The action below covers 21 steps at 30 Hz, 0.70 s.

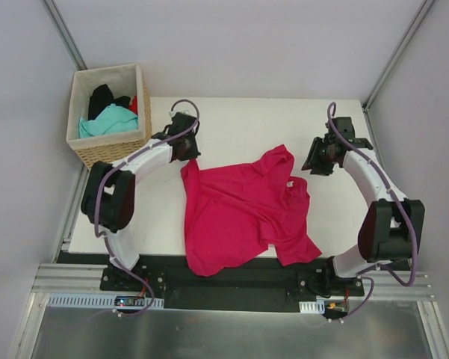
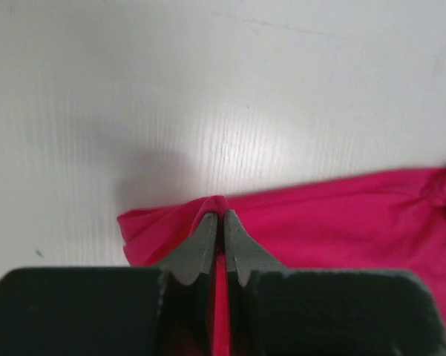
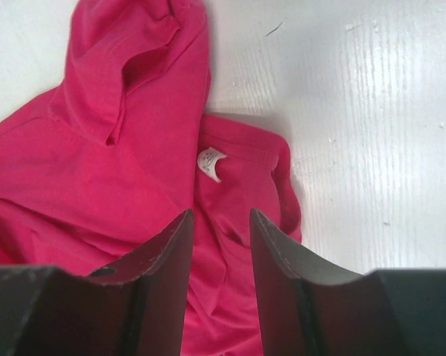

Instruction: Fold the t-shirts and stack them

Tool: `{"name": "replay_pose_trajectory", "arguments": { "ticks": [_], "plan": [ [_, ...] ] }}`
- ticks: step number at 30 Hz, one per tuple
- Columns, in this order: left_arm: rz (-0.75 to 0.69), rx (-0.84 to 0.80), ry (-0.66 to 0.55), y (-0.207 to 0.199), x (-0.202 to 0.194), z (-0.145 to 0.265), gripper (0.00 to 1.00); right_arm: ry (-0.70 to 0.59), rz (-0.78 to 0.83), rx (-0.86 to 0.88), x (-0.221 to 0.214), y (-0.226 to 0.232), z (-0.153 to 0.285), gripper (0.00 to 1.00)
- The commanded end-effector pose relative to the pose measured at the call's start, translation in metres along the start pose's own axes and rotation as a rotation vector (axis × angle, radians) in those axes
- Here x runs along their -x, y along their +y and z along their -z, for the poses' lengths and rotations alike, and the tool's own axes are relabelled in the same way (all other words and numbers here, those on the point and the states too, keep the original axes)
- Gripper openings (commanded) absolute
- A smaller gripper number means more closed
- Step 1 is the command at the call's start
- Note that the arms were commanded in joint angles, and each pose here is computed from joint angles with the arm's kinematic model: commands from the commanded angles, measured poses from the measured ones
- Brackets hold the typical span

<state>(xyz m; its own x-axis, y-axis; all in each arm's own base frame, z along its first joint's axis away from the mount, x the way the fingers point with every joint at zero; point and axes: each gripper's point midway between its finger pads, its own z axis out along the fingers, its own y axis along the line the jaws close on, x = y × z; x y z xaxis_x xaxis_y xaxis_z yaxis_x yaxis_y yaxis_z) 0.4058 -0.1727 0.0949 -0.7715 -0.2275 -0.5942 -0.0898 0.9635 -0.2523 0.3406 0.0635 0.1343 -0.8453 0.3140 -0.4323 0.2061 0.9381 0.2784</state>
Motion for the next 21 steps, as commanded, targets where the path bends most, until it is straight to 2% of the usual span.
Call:
{"name": "replay_pose_trajectory", "arguments": {
  "ticks": [1,2,6,9,13,16,21],
  "plan": [
    [-0.009,0.032,-0.022,0.013,0.038,-0.029,0.00,0.005,-0.012,0.097,0.006,0.011,-0.039,0.40],
    [0.030,0.046,-0.031,0.028,0.052,-0.033,0.00,0.012,-0.018,0.109,0.008,0.015,-0.042,0.40],
    [0.110,0.075,-0.026,0.068,0.065,-0.038,0.00,0.025,-0.019,0.101,0.012,0.014,-0.056,0.40],
    [0.106,0.095,-0.023,0.090,0.064,-0.032,0.00,0.014,-0.023,0.111,0.022,0.019,-0.066,0.40],
    [0.102,0.146,0.023,0.118,0.041,-0.031,0.00,0.024,-0.033,0.112,0.031,0.026,-0.087,0.40],
    [0.109,0.154,0.056,0.128,0.026,-0.031,0.00,0.006,-0.023,0.146,0.041,0.042,-0.093,0.41],
    [0.096,0.100,0.088,0.119,0.021,-0.036,0.00,-0.027,-0.029,0.171,0.054,0.055,-0.109,0.43]
  ]
}}
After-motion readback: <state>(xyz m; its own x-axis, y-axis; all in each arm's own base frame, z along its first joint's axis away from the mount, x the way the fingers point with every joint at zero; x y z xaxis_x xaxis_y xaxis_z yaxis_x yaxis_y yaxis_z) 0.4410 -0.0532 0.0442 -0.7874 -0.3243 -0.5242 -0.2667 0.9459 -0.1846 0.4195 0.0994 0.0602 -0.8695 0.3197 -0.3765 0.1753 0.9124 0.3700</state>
